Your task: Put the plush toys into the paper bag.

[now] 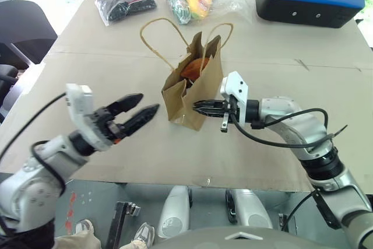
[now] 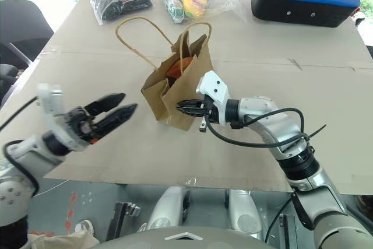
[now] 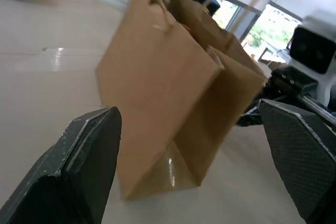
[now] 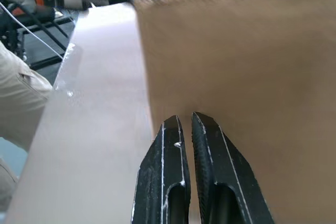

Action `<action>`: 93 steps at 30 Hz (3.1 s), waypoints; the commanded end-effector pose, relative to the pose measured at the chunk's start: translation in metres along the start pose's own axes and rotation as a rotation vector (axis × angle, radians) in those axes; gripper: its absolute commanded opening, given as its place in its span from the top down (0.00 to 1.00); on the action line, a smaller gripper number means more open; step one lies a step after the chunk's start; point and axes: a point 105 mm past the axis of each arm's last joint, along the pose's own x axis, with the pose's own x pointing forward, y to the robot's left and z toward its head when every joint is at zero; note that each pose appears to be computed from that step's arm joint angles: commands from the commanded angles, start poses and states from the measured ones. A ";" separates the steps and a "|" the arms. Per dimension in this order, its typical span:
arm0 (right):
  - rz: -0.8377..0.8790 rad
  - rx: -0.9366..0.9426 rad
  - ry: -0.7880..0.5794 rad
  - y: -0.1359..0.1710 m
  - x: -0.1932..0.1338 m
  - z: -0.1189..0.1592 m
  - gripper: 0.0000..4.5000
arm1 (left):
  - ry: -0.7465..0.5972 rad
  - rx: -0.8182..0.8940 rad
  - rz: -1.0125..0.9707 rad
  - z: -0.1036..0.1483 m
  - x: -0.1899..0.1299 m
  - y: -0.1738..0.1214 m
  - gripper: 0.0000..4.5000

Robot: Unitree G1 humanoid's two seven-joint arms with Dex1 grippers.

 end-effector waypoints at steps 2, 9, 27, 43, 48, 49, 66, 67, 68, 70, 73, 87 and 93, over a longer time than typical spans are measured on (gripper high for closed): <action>0.022 -0.046 -0.017 -0.002 0.015 0.003 0.98 | -0.031 0.108 0.009 -0.003 0.021 -0.013 0.00; 0.019 -0.060 0.004 -0.001 0.017 -0.007 0.98 | -0.104 0.213 0.136 -0.007 0.046 -0.014 0.00; -0.232 -0.121 -0.111 -0.014 -0.087 0.020 0.49 | -0.218 0.373 0.064 0.009 0.047 -0.002 1.00; -0.360 -0.182 0.111 0.010 -0.233 0.024 0.49 | 0.082 0.460 -0.774 0.035 0.070 0.024 1.00; -0.383 -0.161 0.111 0.014 -0.240 0.029 0.14 | 0.083 0.487 -0.796 0.025 0.091 0.026 1.00; -0.388 -0.170 0.113 0.014 -0.240 0.031 0.02 | 0.078 0.485 -0.796 0.024 0.094 0.026 1.00; -0.388 -0.173 0.134 0.019 -0.236 0.022 0.01 | 0.054 0.461 -0.773 0.016 0.097 0.035 1.00; -0.387 -0.172 0.133 0.020 -0.235 0.022 0.01 | 0.062 0.455 -0.770 0.016 0.096 0.036 1.00; -0.386 -0.171 0.132 0.020 -0.234 0.022 0.01 | 0.066 0.454 -0.766 0.015 0.095 0.037 1.00; -0.385 -0.170 0.132 0.020 -0.233 0.021 0.01 | 0.071 0.456 -0.766 0.013 0.096 0.038 1.00; -0.379 -0.165 0.131 0.021 -0.231 0.019 0.00 | 0.059 0.489 -0.746 0.011 0.100 0.041 0.79; -0.415 -0.096 0.125 0.021 -0.233 -0.001 0.00 | -0.057 0.291 -0.344 0.039 0.025 0.051 0.08; -0.496 -0.043 0.147 0.021 -0.244 -0.022 0.00 | 0.019 0.127 -0.130 0.005 -0.034 0.021 0.04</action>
